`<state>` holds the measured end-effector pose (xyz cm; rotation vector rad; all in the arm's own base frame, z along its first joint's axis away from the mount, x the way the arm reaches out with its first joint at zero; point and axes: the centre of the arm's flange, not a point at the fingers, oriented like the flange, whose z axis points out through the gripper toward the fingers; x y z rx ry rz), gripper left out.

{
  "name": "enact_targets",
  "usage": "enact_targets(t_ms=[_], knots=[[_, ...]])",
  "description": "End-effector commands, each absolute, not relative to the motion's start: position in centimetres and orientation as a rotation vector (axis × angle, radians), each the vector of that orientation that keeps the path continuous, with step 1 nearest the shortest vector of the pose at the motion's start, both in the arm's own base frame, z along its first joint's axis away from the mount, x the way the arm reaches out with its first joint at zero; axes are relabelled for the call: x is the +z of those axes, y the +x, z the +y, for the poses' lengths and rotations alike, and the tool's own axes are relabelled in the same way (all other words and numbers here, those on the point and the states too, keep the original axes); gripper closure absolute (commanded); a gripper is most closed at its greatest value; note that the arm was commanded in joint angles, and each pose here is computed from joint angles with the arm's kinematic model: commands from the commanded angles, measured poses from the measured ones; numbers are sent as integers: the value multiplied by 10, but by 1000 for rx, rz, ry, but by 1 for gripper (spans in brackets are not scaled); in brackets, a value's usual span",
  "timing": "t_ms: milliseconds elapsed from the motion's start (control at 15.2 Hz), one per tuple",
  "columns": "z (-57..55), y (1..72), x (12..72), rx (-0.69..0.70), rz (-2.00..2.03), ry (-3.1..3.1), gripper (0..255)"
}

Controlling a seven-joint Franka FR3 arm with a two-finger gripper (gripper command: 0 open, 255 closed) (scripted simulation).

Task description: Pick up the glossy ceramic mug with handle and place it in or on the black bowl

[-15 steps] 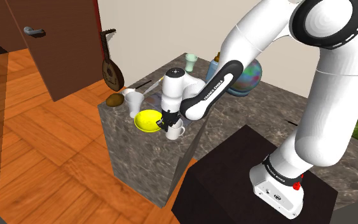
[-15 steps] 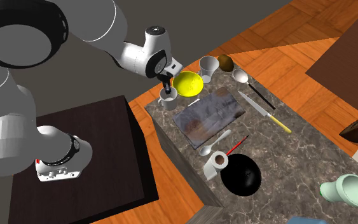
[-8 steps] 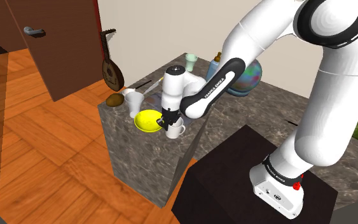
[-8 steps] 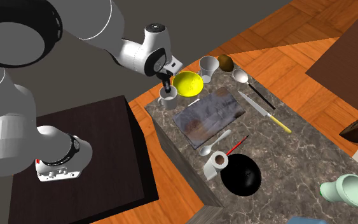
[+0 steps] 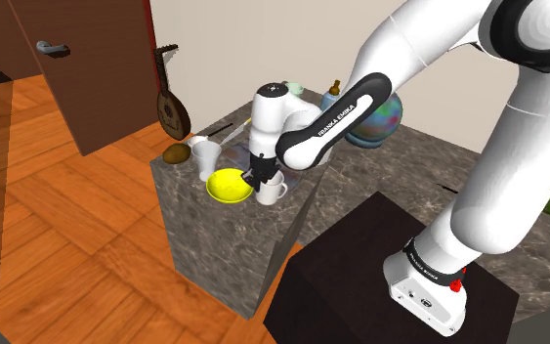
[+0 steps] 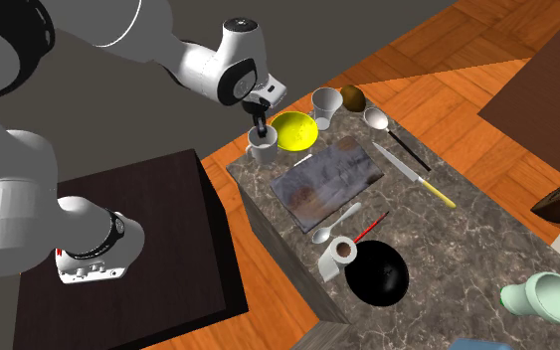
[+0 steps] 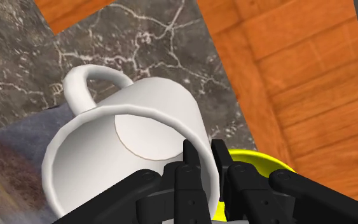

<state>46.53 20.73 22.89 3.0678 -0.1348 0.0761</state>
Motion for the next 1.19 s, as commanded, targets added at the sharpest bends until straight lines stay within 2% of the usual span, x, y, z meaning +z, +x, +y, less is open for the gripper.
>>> enact_targets(t_ms=[0, 726, 1122], knots=[[207, 465, 239, 76, -135, 3068, 255], [207, 465, 297, 76, -135, 3068, 255], [133, 493, 301, 76, -135, 3068, 255]])
